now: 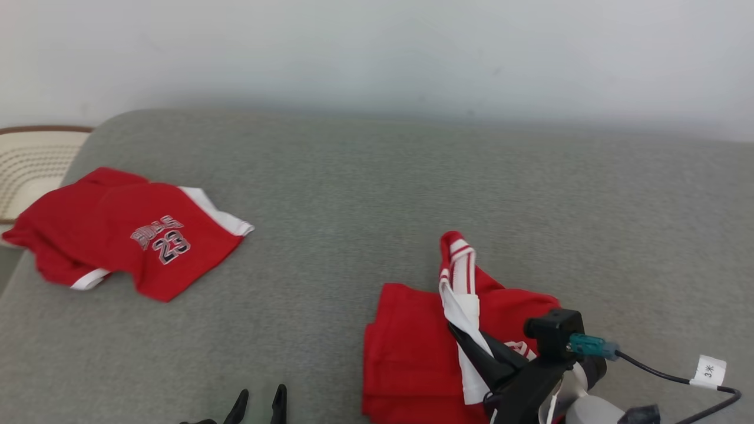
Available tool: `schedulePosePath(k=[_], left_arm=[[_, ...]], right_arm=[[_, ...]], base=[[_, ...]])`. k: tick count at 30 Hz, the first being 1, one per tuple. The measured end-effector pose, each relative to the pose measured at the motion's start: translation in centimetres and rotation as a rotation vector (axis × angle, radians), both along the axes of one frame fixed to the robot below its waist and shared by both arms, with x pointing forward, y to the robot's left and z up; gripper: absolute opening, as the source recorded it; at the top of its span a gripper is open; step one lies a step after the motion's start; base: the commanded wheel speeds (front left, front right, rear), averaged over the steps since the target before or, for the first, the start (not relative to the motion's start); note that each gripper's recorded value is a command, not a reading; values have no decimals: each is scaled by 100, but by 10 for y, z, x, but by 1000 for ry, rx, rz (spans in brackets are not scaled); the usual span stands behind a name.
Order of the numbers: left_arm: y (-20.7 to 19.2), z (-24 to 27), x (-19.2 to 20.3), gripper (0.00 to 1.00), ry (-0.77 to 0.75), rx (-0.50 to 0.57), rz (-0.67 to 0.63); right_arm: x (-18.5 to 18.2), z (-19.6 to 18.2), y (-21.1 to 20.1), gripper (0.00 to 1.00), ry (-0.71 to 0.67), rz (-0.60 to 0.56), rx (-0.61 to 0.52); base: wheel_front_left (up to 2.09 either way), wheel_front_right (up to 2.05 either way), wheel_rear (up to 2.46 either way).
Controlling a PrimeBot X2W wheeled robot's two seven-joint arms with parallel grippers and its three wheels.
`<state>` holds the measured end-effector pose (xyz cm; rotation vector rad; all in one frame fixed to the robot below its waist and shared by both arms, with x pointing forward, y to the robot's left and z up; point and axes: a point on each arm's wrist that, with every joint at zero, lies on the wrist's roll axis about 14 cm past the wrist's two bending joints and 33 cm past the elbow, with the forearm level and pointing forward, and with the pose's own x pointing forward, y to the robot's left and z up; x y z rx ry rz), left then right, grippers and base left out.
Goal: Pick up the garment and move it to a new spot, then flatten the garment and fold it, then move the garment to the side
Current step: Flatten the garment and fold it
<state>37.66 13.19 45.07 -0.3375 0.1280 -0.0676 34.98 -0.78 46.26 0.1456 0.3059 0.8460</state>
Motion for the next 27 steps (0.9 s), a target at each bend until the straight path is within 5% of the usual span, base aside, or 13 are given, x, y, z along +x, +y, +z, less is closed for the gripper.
schedulePosePath(k=[9, 11, 12, 13, 19, 23, 27], left_arm=[[41, -11, -29, 100, 40, 6, 128], [49, -10, -33, 100, 37, 7, 153], [52, -10, -35, 100, 36, 7, 165], [56, -10, -38, 100, 36, 7, 177], [66, -5, -42, 100, 19, 8, 215], [62, 0, -35, 100, 3, 11, 196], [51, 1, -28, 100, -3, 9, 161]], right_arm=[[6, -19, 43, 0, 11, 112, -33], [8, -21, 50, 59, 9, 122, -32], [8, -20, 54, 59, 5, 123, -19], [11, -17, 56, 100, -1, 118, -8], [45, 24, 45, 100, -83, 1, 117], [82, 65, -6, 100, -190, -180, 193], [79, 38, -61, 100, -161, -320, 131]], base=[[0, 0, 0], [0, 0, 0], [0, 0, 0], [0, 0, 0], [0, 0, 0], [0, 0, 0], [0, 0, 0]])
